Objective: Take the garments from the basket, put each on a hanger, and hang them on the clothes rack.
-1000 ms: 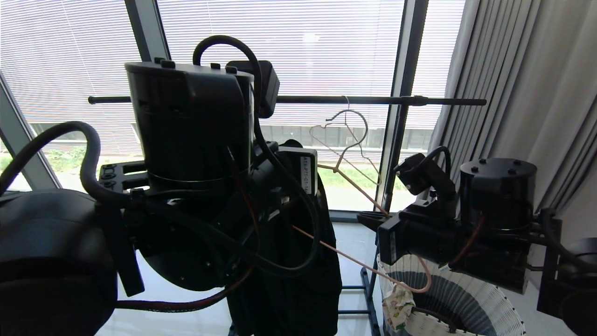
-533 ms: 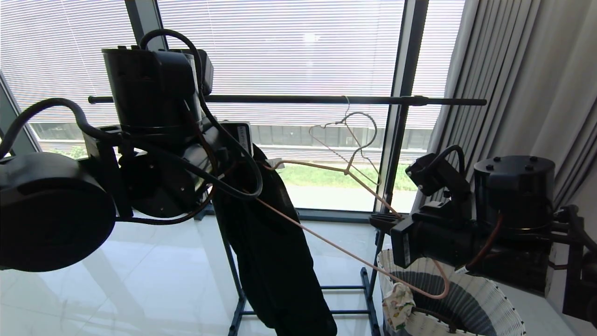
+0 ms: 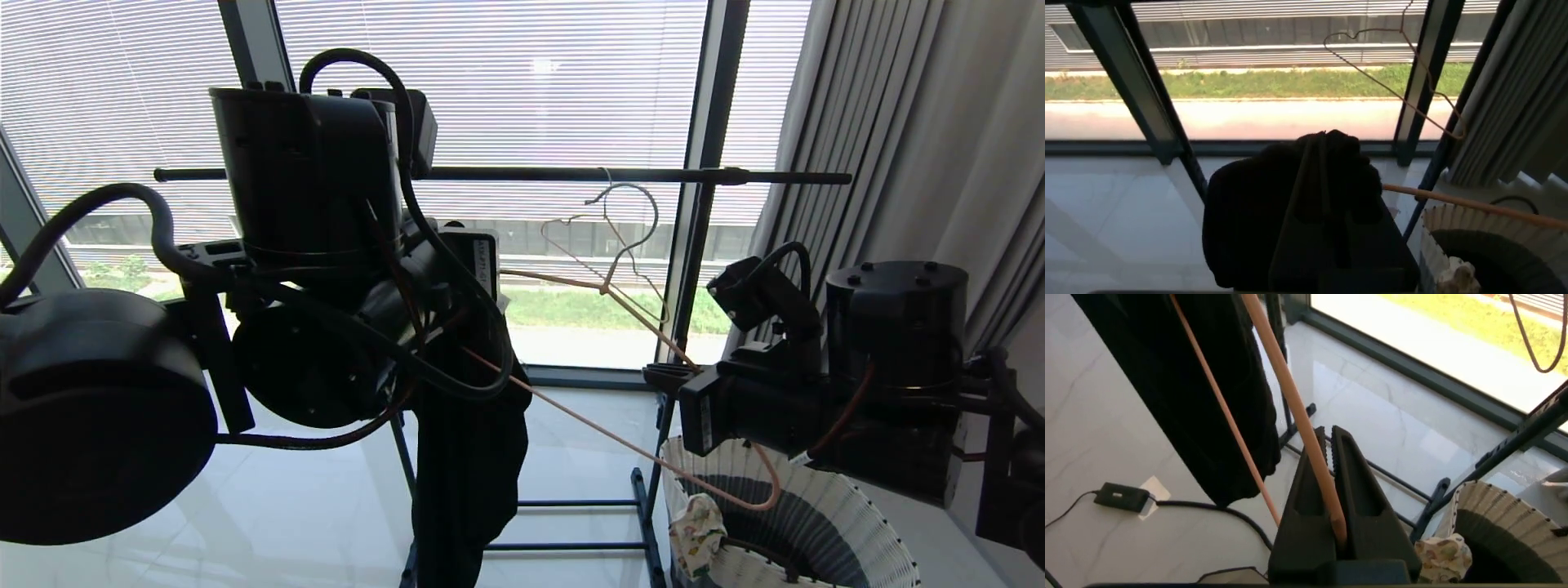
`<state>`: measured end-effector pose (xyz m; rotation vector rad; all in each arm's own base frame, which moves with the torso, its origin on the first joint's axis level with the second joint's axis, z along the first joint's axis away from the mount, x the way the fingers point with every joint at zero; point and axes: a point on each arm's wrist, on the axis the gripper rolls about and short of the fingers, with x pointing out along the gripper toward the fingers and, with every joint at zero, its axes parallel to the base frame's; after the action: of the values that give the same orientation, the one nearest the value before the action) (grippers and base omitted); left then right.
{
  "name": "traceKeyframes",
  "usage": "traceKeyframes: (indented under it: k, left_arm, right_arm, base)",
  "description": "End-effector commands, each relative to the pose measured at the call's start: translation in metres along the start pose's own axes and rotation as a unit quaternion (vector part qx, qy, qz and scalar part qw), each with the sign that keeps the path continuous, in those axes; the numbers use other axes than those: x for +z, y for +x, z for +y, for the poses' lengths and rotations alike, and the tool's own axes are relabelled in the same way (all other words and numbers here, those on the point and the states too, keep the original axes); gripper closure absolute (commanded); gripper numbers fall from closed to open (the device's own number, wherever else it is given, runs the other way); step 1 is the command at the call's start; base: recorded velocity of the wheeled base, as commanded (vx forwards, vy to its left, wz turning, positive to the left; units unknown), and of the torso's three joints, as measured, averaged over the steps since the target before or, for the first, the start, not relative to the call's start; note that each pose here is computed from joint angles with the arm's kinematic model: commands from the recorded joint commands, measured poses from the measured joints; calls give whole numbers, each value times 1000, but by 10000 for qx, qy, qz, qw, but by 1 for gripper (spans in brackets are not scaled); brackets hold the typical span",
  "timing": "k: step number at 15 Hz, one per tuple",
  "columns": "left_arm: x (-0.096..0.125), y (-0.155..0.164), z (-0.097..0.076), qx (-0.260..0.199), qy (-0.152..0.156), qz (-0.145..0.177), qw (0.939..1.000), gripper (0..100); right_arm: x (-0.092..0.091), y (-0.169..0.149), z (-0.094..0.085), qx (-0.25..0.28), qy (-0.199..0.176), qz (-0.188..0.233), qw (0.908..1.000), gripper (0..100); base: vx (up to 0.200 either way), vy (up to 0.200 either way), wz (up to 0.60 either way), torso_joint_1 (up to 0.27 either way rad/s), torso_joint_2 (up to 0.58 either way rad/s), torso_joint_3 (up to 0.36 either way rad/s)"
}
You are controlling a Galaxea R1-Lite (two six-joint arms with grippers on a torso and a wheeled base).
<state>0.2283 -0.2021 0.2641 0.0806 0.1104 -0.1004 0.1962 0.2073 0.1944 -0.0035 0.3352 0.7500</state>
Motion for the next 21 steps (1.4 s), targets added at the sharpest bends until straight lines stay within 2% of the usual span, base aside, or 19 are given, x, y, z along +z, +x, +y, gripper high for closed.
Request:
traceKeyframes:
  k: [1,4,6,7,9,11,14,15,18,19,21]
  left_arm:
    - [-2,-1,-4,-136,51,33,9999,100]
    - [4,-1,7,-406,171,-50,9990,100]
    - [4,-14,1,-810,185,-82,9965,100]
    - [4,-14,1,-810,185,-82,9965,100]
    - [3,-30,-12,-1340,209,-110,9907,100]
    - [3,-36,-18,-1680,221,-127,9855,100]
    - [3,-42,-7,-1786,220,-152,9836,100]
    - [0,-47,-1,-1771,234,-124,9838,0]
    - [-5,-55,14,-1674,243,-99,9855,0]
    - [-5,-55,14,-1674,243,-99,9855,0]
    - [-2,-49,29,-1373,171,-133,9903,0]
  right_arm:
    - [-3,1,11,193,-70,56,9998,100]
    - [-6,2,13,217,-106,205,9995,100]
    - [-3,9,12,193,-79,164,9996,100]
    - [-3,9,12,193,-79,164,9996,100]
    - [1,22,16,233,-89,146,9996,100]
    - [0,28,17,228,-94,176,9995,100]
    - [2,28,12,127,-69,148,9998,100]
    - [3,28,11,108,-69,130,9998,100]
    - [7,23,11,127,-161,-8,9998,100]
    - [7,23,11,127,-161,-8,9998,100]
    - [8,17,7,120,-332,-218,9991,100]
  base:
    - [0,0,0,0,0,0]
    - [0,0,0,0,0,0]
    - [0,0,0,0,0,0]
    - [0,0,0,0,0,0]
    - [0,0,0,0,0,0]
    - [0,0,0,0,0,0]
    - [0,0,0,0,0,0]
    - [0,0,0,0,0,0]
    - [0,0,0,0,0,0]
    - [0,0,0,0,0,0]
    - [0,0,0,0,0,0]
